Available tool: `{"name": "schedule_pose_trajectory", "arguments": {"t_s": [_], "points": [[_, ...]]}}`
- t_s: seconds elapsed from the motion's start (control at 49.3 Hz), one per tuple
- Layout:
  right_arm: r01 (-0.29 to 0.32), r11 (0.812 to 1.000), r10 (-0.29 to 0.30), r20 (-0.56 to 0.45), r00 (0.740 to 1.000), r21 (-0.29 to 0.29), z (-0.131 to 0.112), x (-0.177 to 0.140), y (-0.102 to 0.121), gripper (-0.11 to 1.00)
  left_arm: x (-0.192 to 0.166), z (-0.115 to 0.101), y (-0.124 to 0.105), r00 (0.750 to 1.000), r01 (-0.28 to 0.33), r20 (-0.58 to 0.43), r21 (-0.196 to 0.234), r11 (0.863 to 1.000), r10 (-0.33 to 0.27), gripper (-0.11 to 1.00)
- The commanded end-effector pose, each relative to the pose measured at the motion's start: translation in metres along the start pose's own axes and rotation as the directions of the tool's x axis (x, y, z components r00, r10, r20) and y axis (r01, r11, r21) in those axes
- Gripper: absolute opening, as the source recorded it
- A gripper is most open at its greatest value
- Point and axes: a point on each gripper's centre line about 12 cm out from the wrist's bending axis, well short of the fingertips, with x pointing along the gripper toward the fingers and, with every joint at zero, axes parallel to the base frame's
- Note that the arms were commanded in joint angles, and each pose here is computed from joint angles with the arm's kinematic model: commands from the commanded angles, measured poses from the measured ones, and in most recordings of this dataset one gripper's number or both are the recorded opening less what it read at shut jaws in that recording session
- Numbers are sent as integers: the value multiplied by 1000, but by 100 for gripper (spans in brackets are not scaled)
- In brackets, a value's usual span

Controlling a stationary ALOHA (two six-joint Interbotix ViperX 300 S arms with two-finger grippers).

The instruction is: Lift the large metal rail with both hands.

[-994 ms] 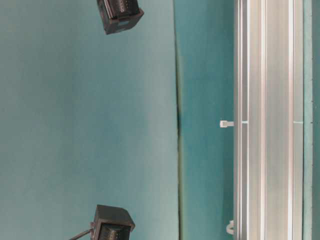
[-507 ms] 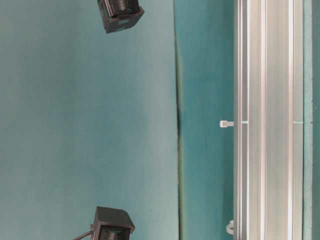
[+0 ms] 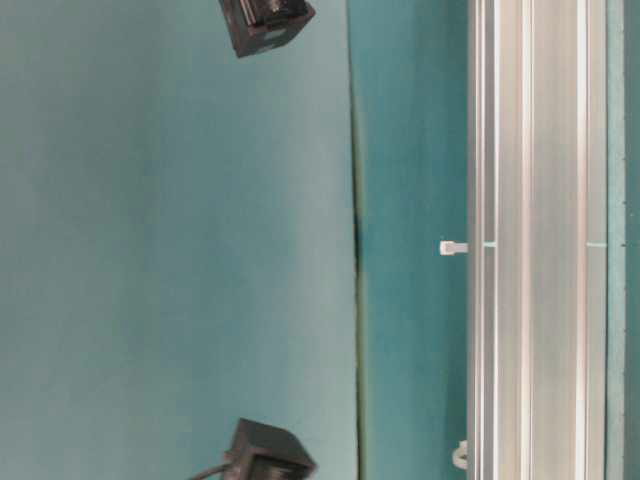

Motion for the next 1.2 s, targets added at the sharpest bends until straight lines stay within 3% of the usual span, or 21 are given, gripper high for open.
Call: {"name": "schedule_pose_trajectory", "arguments": {"t_s": [0.0,0.061,0.264,0.507,0.69,0.994,1.176], "points": [[1,1000,-1,5,1000,5,2,0,0,96,-3,6,-1,1000,3,24,4,1000,-3,92],[1,1000,-1,5,1000,6,2,0,0,96,-5,8,-2,999,4,32,12,1000,-4,99],[-2,1000,2,35,999,9,9,-10,0,96,-14,11,-2,999,4,50,18,1000,-5,98],[-12,1000,11,114,993,12,18,-46,0,96,-54,13,-1,995,4,103,18,1000,-6,98],[-25,999,19,225,974,21,20,-85,-5,96,-91,10,0,984,7,180,17,1000,-10,98],[-33,999,17,431,902,29,10,-144,-16,96,-142,1,2,930,17,366,15,1000,-21,98],[-48,998,26,521,853,28,-6,-169,-18,96,-172,-10,3,871,24,491,14,1000,-27,98]]}}
